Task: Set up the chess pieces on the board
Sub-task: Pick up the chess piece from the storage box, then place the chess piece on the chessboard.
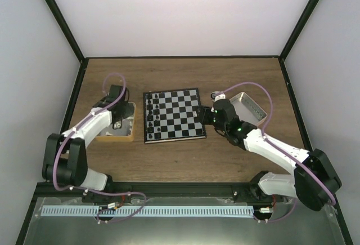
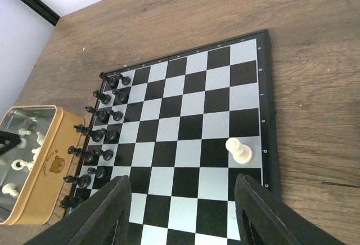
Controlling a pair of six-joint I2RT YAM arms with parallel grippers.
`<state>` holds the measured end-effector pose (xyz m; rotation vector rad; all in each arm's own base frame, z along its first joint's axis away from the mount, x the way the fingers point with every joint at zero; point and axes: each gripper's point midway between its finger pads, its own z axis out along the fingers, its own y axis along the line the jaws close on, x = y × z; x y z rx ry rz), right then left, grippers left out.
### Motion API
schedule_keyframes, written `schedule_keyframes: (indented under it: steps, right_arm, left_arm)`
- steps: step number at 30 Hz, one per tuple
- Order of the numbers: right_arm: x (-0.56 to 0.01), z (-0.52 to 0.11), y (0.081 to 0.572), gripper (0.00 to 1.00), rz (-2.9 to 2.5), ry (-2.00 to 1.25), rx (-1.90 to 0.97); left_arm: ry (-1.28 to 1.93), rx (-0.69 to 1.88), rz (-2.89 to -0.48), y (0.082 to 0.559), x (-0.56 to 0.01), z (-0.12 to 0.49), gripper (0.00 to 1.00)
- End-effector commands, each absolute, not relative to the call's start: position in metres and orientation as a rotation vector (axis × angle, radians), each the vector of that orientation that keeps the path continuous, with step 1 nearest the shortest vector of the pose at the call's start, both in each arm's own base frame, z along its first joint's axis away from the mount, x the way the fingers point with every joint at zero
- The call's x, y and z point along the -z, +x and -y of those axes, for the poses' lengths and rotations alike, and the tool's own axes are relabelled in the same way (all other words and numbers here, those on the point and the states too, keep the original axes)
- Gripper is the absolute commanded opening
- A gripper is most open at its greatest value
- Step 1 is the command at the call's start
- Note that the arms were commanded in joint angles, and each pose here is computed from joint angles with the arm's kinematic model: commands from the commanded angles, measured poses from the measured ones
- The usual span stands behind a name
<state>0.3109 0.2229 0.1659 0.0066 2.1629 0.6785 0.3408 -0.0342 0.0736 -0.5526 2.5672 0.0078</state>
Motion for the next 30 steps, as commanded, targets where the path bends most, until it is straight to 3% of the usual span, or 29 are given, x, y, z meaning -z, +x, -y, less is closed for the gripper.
schedule_keyframes:
  steps: [1,5,12,20,30]
  right_arm:
    - [-0.185,-0.210,0.316,0.52,-2.083,0.088,-0.659]
    - [-0.189,-0.191,0.315,0.52,-2.046,0.178,-0.607]
    - [-0.190,-0.154,0.308,0.54,-1.980,0.339,-0.516]
    - [-0.194,-0.132,0.298,0.55,-1.934,0.410,-0.486]
    - [-0.185,-0.125,0.289,0.57,-1.943,0.436,-0.496]
  left_arm:
    - [-0.524,0.070,-2.479,0.351,-0.120,0.040,0.12]
    - [-0.457,0.186,-2.449,0.354,-0.146,0.060,0.12]
    - [-0.216,0.434,-2.492,0.361,-0.169,0.146,0.13]
    - [0.056,0.435,-2.562,0.379,-0.160,0.237,0.13]
    - [0.212,0.319,-2.630,0.415,-0.114,0.298,0.13]
